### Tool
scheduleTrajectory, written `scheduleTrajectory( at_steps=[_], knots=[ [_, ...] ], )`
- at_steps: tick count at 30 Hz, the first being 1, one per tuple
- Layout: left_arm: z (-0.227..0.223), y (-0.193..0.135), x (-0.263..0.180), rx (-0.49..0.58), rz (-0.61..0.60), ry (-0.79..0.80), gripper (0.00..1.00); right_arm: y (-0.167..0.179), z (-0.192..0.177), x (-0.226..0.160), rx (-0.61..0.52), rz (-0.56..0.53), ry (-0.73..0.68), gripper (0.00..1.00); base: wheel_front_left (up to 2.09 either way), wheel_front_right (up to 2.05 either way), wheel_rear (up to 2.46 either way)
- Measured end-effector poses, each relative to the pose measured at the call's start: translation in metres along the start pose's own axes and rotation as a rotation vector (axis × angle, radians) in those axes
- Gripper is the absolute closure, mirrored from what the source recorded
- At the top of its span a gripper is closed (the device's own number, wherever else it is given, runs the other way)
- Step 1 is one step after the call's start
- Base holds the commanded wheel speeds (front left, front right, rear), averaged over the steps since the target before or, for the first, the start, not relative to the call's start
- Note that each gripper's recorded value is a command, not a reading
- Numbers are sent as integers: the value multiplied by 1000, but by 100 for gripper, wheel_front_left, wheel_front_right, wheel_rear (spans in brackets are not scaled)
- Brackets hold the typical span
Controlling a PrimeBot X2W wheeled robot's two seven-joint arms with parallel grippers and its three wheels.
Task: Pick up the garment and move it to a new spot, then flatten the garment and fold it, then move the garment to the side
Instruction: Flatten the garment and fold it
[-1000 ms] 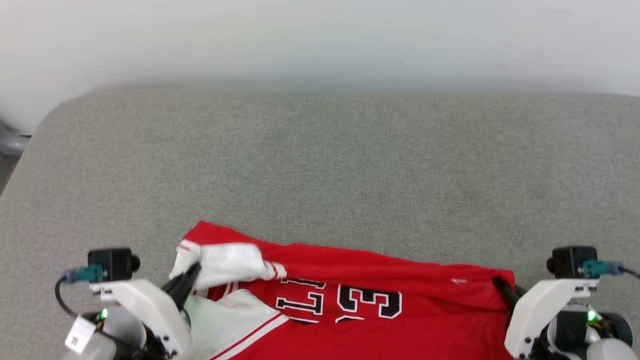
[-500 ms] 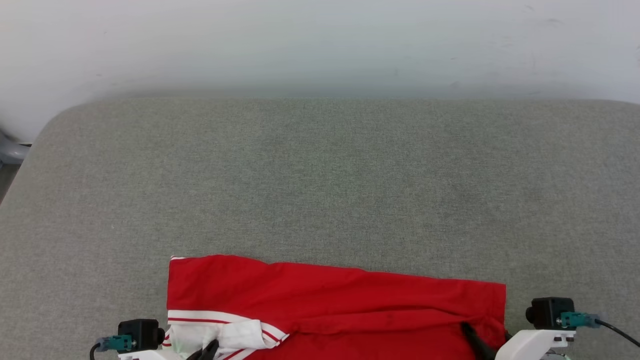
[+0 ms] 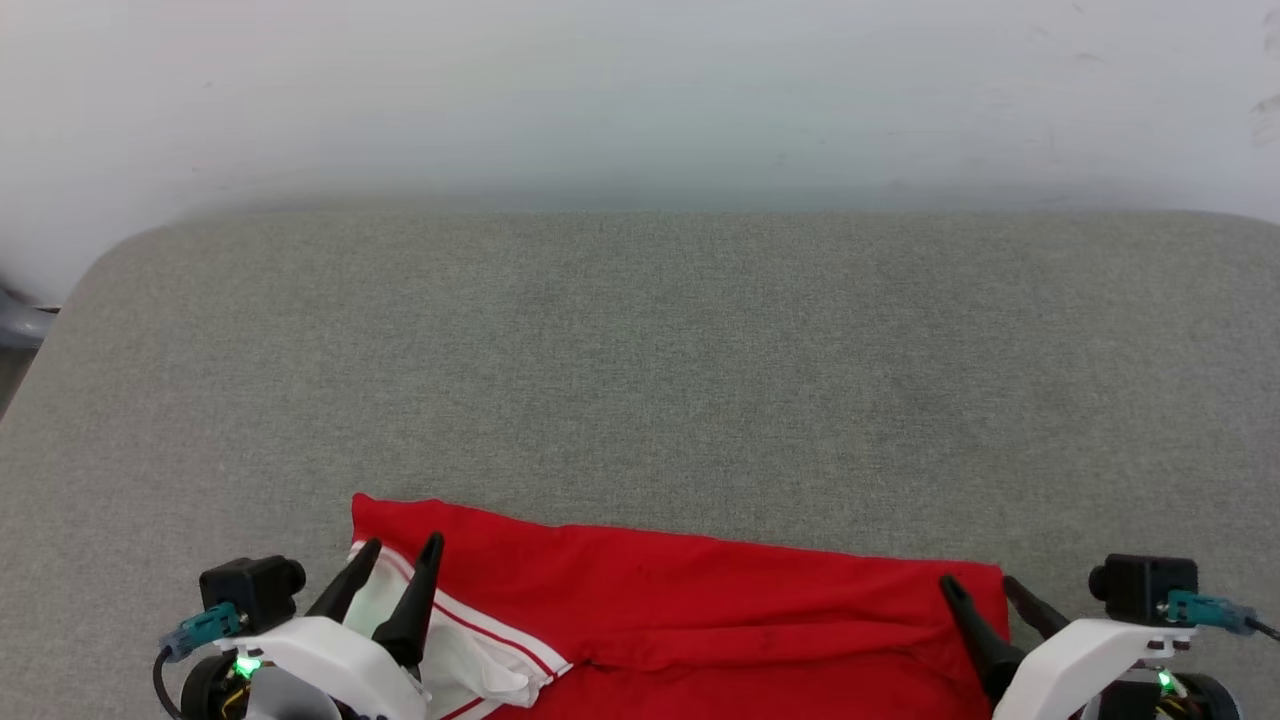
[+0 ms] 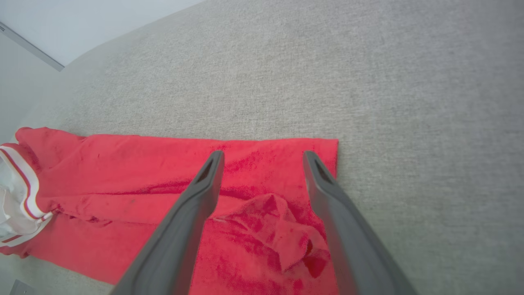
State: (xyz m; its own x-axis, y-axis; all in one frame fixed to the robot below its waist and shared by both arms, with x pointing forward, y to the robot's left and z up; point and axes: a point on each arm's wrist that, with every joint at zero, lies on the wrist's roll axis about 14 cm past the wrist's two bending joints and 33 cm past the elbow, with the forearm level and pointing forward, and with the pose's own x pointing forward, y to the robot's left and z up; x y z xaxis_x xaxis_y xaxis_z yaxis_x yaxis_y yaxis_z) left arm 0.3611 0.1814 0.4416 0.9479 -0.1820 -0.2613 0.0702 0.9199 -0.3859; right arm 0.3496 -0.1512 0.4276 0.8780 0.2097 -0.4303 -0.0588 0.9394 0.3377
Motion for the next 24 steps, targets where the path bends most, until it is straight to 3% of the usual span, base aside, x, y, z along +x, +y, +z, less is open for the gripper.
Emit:
scheduleTrajectory(
  at_steps=[4,12,17,24],
  knots=[
    [31,-10,6,57,-20,-117,0,-13,12,-5,-10,-35,10,0,0,0,0],
    [67,-26,10,162,-40,-257,0,-47,1,-11,-45,-114,213,0,0,0,0],
    [92,-32,8,211,-30,-355,0,-48,-15,-7,-54,-105,331,0,0,0,0],
    [88,-31,-1,222,-11,-374,0,-35,-59,1,-29,-64,526,0,0,0,0]
  ],
)
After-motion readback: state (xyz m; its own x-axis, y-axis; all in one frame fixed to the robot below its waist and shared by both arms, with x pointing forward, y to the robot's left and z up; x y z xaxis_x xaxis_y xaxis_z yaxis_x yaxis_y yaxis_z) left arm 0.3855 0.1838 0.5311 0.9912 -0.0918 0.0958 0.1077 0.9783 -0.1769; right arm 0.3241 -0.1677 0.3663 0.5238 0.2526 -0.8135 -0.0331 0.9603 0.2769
